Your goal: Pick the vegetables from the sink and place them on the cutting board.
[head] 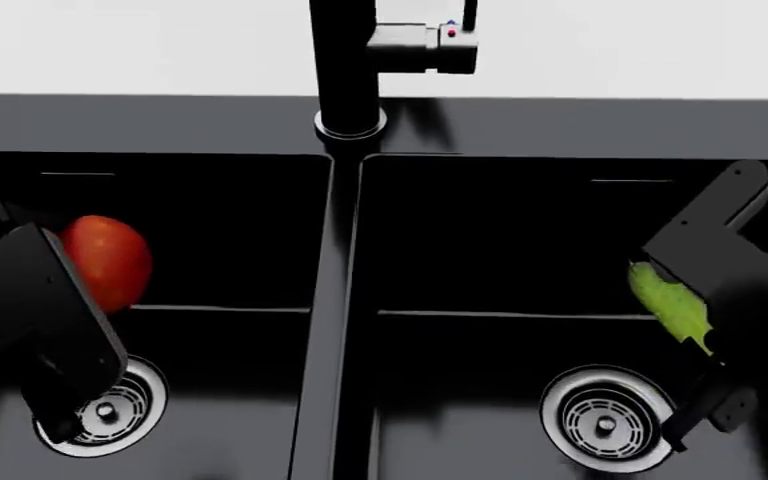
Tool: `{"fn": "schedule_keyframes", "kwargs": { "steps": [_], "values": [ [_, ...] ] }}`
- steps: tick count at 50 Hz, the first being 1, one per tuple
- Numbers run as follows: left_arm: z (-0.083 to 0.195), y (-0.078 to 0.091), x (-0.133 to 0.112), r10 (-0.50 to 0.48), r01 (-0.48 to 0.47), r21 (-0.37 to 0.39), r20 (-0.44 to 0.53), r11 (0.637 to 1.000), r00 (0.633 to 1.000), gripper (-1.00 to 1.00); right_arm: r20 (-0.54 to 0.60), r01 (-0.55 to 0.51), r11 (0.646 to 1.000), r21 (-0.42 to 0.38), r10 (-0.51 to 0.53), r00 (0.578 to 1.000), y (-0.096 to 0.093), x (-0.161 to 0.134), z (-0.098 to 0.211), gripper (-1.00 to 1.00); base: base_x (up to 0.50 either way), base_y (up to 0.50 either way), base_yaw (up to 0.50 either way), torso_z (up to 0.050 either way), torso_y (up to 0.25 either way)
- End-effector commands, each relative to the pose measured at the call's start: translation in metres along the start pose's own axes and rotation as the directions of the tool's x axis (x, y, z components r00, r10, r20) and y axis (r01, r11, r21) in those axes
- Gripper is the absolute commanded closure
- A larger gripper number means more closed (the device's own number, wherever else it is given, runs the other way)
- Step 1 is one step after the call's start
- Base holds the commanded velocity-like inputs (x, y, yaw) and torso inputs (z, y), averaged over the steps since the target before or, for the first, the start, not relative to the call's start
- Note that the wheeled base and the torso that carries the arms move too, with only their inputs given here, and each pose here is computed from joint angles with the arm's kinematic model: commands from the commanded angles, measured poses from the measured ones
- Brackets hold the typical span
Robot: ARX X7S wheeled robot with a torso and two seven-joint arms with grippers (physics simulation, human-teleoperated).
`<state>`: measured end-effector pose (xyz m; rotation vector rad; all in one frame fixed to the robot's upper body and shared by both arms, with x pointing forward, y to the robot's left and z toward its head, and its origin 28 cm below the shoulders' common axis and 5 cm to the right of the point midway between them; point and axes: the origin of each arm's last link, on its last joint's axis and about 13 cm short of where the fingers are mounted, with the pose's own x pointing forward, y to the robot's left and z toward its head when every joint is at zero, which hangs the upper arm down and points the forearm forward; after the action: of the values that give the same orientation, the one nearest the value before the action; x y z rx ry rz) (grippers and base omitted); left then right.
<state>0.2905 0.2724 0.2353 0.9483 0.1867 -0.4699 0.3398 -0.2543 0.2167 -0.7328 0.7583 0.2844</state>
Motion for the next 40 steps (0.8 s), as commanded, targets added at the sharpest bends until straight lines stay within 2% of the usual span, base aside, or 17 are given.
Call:
{"fn": "schedule_keyframes", "kwargs": {
  "steps": [1,5,7,9,11,14,23,40],
  "values": [
    [-0.002,-0.008,0.005,0.034,-0.030,-0.093,0.051,0.995,0.998,1.00,0.057,0.082,0.994,-0.068,-0.078,0.995,0.003,-0.030,0.005,1.00,0.00,0.00,0.00,0.000,0.250],
    [-0.006,-0.011,0.010,0.055,-0.046,-0.131,0.065,0.990,0.996,1.00,0.151,0.095,0.992,-0.085,-0.081,0.985,0.012,-0.038,0.002,1.00,0.00,0.00,0.00,0.000,0.250],
    [-0.008,-0.014,0.012,0.054,-0.042,-0.150,0.073,0.988,0.996,1.00,0.146,0.101,0.991,-0.092,-0.087,0.986,0.016,-0.038,-0.003,1.00,0.00,0.00,0.00,0.000,0.250],
    [-0.011,-0.017,0.015,0.055,-0.042,-0.161,0.076,0.986,0.996,1.00,0.173,0.117,0.992,-0.053,-0.106,0.979,0.014,-0.039,-0.006,1.00,0.00,0.00,0.00,0.000,0.250],
    [-0.012,-0.015,0.016,0.072,-0.049,-0.223,0.099,0.974,0.992,1.00,0.213,0.152,0.988,-0.030,-0.142,0.967,0.014,-0.043,-0.010,1.00,0.00,0.00,0.00,0.000,0.250],
    [-0.014,-0.016,0.017,0.078,-0.050,-0.247,0.103,0.968,0.992,1.00,0.258,0.192,0.981,0.002,-0.186,0.948,0.018,-0.047,-0.013,1.00,0.00,0.00,0.00,0.000,0.250],
    [-0.019,-0.019,0.015,0.109,-0.072,-0.297,0.108,0.952,0.988,1.00,0.298,0.218,0.976,0.020,-0.214,0.930,0.029,-0.056,-0.016,1.00,0.00,0.00,0.00,0.000,0.250],
    [-0.023,-0.022,0.015,0.128,-0.078,-0.342,0.124,0.936,0.984,1.00,0.356,0.259,0.966,0.026,-0.251,0.900,0.034,-0.081,-0.005,1.00,-0.48,0.07,0.00,0.000,0.250]
  ]
}}
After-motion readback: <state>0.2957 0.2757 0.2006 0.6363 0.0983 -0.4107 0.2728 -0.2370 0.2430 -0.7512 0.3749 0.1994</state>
